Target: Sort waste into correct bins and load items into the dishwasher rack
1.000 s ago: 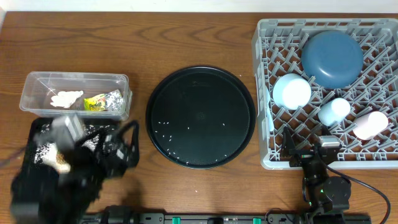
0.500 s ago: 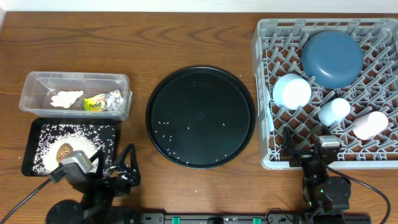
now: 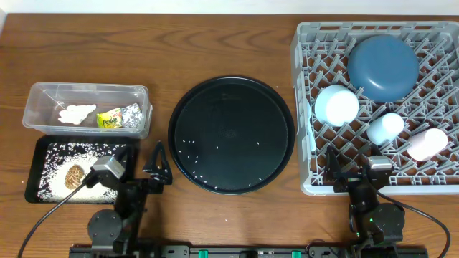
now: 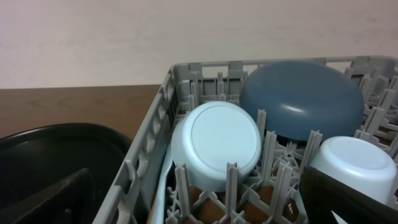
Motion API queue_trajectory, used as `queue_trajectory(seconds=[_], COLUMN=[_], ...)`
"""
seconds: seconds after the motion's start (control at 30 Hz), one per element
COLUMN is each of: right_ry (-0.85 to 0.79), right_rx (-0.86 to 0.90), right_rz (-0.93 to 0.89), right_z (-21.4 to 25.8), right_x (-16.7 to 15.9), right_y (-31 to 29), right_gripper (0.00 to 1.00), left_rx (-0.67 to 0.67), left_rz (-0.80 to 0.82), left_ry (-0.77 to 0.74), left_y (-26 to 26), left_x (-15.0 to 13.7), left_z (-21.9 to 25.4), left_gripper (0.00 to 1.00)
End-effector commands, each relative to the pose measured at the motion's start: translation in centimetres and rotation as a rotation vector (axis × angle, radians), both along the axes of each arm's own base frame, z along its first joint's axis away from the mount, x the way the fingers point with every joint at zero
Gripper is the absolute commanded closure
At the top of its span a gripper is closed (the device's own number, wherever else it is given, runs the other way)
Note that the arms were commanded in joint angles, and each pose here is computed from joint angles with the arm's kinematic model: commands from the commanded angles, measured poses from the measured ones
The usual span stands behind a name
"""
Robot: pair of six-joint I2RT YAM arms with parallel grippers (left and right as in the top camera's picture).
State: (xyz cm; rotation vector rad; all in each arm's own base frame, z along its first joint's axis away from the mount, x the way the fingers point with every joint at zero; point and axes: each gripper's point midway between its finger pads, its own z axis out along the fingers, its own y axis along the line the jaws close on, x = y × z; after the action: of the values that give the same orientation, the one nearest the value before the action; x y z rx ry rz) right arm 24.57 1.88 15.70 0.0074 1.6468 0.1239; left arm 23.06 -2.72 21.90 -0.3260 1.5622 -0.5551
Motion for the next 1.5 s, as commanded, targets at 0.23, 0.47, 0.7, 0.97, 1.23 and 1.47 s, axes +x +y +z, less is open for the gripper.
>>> queue_trajectory(seconds=[0.23,0.47,0.7,0.97,1.23,1.47], right_ry=[0.000,0.001,0.001,0.001,0.001,0.001], right_rx=[-0.013,-0.013,-0.013,-0.013,-0.013,-0.013], right_rz=[-0.025,-0.025,-0.025,-0.025,-0.025,-0.025], right_z=[-0.1,-0.1,-0.1,-0.1,-0.1,-0.1], right_x=[0.0,0.0,0.0,0.0,0.0,0.0], right_y=[-0.6,-0.6,-0.6,-0.6,-0.6,-0.6], right_gripper=[0.01,0.01,0.01,0.01,0.01,0.01], left_rx=[0.012,0.283,0.505,0.573,0.573,0.573], left_rz=[0.031,0.019,-0.003,-0.008,-0.008,-0.009], left_ry=[-0.004,0.064,0.075,0.065,0.065,0.066], left_y=[0.4,0.5,0.5,0.5,0.5,0.5], left_x=[1.5,1.4,1.2,1.2,1.2,1.2], left_z=[-4.3,-6.9,-7.9,-7.9,-7.9,-7.9], left_gripper=[0.02,0.02,0.02,0.02,0.02,0.02])
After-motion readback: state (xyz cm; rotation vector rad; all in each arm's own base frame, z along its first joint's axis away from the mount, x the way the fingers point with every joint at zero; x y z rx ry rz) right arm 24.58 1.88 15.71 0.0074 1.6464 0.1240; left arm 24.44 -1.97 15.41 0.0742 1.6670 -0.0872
